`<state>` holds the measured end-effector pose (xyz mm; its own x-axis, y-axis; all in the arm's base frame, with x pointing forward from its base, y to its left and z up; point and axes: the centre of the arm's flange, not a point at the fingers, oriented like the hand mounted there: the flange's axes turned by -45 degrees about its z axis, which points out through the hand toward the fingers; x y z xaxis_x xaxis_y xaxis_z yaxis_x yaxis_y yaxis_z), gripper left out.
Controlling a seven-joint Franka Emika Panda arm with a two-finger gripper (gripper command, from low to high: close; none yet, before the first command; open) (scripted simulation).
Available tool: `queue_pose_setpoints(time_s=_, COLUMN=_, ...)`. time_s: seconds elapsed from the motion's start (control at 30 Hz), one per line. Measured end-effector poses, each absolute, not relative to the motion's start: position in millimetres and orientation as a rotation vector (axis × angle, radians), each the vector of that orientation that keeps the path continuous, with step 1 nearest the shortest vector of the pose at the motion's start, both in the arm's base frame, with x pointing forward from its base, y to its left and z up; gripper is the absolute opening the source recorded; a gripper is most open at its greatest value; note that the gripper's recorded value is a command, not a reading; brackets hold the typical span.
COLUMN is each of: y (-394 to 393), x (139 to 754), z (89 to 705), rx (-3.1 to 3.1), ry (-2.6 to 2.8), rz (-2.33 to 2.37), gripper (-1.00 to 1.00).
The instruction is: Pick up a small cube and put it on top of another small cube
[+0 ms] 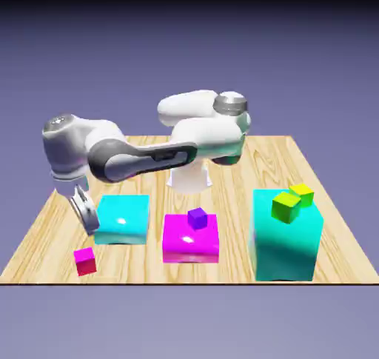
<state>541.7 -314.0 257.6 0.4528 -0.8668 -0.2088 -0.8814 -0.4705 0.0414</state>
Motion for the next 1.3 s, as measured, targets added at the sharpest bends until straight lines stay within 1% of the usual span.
queue_pose_setpoints(time_s=0.13, y=-358, x=513, z=191, rx=-2.426, ry=1.589, rz=0.464, gripper=0.0)
queue_pose_setpoints(time_s=0.2, y=-360, x=511, z=188, rx=-2.416, ry=1.59, rz=0.47, gripper=0.0)
queue_pose_setpoints(time_s=0.27, y=-346, x=507, z=136, rx=-2.416, ry=1.588, rz=0.47, gripper=0.0)
queue_pose_setpoints(time_s=0.3, y=-343, x=504, z=121, rx=-2.416, ry=1.591, rz=0.47, gripper=-1.0)
queue_pose_setpoints(time_s=0.37, y=-343, x=504, z=121, rx=-2.416, ry=1.59, rz=0.469, gripper=-1.0)
queue_pose_setpoints(time_s=0.43, y=-356, x=511, z=173, rx=-2.415, ry=1.588, rz=0.469, gripper=-1.0)
queue_pose_setpoints(time_s=0.47, y=-350, x=520, z=194, rx=-2.425, ry=1.573, rz=0.466, gripper=-1.0)
queue_pose_setpoints(time_s=0.5, y=-328, x=539, z=210, rx=-2.449, ry=1.535, rz=0.461, gripper=-1.0)
queue_pose_setpoints(time_s=0.67, y=-195, x=612, z=287, rx=-2.571, ry=1.325, rz=0.456, gripper=-1.0)
queue_pose_setpoints(time_s=0.8, y=-70, x=639, z=345, rx=-2.672, ry=1.14, rz=0.477, gripper=-1.0)
queue_pose_setpoints(time_s=0.93, y=62, x=635, z=399, rx=-2.778, ry=0.944, rz=0.513, gripper=-1.0)
queue_pose_setpoints(time_s=1.1, y=224, x=584, z=457, rx=-2.918, ry=0.691, rz=0.567, gripper=-1.0)
queue_pose_setpoints(time_s=1.17, y=226, x=583, z=458, rx=-2.92, ry=0.687, rz=0.568, gripper=-1.0)
queue_pose_setpoints(time_s=1.3, y=234, x=570, z=405, rx=-2.919, ry=0.685, rz=0.571, gripper=-1.0)
